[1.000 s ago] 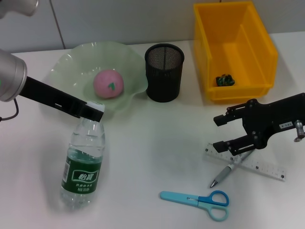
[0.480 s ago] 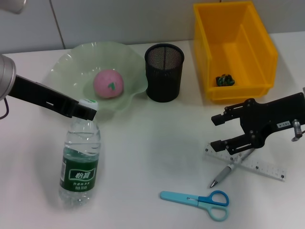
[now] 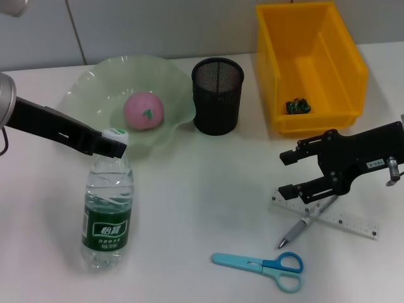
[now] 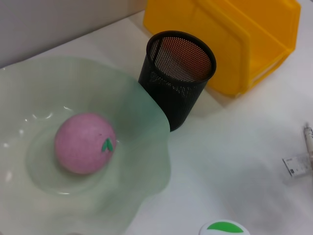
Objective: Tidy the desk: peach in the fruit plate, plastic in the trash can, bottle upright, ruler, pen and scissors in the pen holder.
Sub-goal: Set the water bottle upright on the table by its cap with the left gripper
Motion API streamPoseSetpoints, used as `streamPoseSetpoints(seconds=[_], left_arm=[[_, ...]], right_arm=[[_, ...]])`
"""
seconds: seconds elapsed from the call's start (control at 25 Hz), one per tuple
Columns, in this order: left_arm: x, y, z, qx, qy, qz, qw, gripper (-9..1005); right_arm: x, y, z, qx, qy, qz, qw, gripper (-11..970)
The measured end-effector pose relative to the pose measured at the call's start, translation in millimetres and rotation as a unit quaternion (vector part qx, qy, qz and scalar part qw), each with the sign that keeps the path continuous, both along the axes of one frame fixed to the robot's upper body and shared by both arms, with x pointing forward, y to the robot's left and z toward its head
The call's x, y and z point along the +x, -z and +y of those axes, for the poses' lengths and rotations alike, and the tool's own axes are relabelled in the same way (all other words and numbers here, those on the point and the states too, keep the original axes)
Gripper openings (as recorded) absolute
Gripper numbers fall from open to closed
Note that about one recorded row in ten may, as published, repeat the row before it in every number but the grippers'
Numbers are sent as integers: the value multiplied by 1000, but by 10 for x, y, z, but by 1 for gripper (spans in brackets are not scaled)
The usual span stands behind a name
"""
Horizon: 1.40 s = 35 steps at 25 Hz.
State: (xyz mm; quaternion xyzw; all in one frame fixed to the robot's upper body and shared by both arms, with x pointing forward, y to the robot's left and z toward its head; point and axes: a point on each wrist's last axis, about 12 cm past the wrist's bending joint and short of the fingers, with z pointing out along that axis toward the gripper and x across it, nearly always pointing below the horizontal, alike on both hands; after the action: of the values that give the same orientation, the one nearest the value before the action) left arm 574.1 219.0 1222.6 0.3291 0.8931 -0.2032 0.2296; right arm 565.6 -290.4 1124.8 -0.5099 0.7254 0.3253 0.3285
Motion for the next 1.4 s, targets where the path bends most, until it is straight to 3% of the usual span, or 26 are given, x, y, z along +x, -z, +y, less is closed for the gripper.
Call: streamPoseSetpoints(seconds=[1.4], left_arm=[[75,-143,43,0,30,-46,998,412]], right_arm=[[45,-41,23,1,2,-4,1000,741]])
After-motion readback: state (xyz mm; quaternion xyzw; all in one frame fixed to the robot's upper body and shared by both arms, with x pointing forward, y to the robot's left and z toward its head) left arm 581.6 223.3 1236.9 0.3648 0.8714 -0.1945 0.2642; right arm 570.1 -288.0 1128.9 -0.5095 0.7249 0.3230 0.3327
